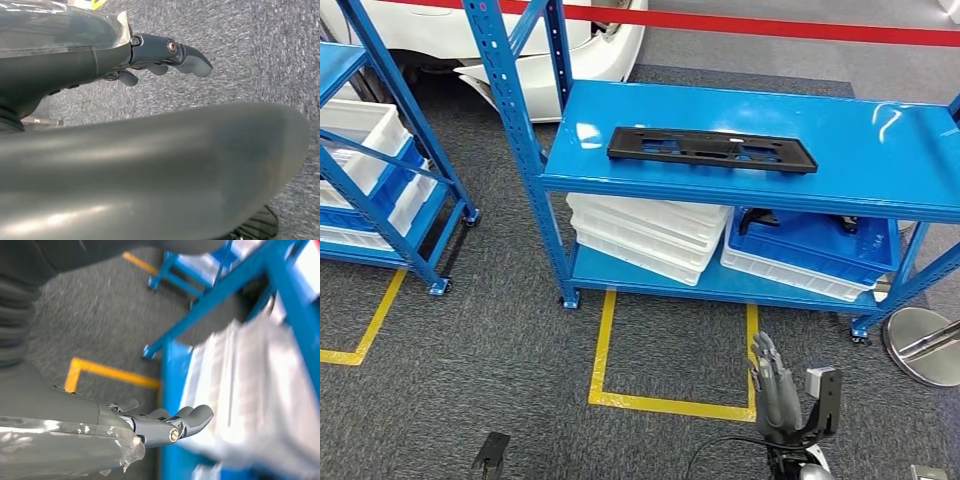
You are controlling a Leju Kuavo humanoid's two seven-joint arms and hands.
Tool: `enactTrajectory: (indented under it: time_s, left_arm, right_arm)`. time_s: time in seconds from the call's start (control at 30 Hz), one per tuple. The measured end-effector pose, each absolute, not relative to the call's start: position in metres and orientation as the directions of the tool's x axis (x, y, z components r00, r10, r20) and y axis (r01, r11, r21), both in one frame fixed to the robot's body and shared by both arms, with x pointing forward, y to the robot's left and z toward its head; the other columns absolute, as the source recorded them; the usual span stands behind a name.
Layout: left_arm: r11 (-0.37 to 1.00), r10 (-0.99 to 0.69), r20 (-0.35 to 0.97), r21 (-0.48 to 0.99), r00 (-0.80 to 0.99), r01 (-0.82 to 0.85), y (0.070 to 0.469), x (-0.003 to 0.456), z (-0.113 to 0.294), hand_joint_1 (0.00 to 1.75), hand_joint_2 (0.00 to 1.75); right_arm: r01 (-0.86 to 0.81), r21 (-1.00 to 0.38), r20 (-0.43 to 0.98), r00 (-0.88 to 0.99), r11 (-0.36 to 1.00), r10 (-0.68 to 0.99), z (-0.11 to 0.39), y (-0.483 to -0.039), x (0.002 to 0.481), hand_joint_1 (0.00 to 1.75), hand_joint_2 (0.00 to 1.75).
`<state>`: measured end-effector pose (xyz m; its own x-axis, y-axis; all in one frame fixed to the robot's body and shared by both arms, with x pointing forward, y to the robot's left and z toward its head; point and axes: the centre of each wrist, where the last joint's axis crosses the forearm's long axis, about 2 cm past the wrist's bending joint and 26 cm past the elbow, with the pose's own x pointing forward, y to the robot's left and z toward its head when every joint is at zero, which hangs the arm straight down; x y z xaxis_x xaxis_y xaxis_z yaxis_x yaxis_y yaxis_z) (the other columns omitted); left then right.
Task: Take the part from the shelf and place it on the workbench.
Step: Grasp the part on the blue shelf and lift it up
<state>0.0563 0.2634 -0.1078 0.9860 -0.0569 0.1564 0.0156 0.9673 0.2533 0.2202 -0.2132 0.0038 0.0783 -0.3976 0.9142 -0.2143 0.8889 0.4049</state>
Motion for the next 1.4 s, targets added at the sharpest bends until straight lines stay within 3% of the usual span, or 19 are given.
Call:
enactTrajectory:
  time_s: [0.27, 0.53, 0.9, 1.4]
  left_arm:
    - [0.969, -0.039, 0.137, 0.245, 0.99, 0.004, 0.262, 0.056, -0.108, 0.0, 0.0]
    - [0.974, -0.018, 0.116, 0.225, 0.993, -0.009, 0.262, 0.054, -0.108, 0.0, 0.0]
    - [0.983, -0.038, 0.13, 0.181, 0.991, 0.014, 0.262, 0.055, -0.109, 0.0, 0.0]
    - [0.982, -0.043, 0.119, 0.188, 0.992, 0.02, 0.261, 0.054, -0.108, 0.0, 0.0]
  right_arm:
    - [-0.463, 0.424, 0.889, 0.05, 0.778, -0.454, 0.045, -0.159, 0.227, 0.0, 0.0]
    - [-0.567, 0.468, 0.867, 0.145, 0.678, -0.477, 0.068, -0.125, 0.221, 0.0, 0.0]
    - [-0.798, 0.45, 0.76, 0.107, 0.401, -0.641, 0.111, -0.106, 0.211, 0.0, 0.0]
    - [-0.881, 0.386, 0.72, 0.102, 0.273, -0.686, 0.127, -0.1, 0.205, 0.0, 0.0]
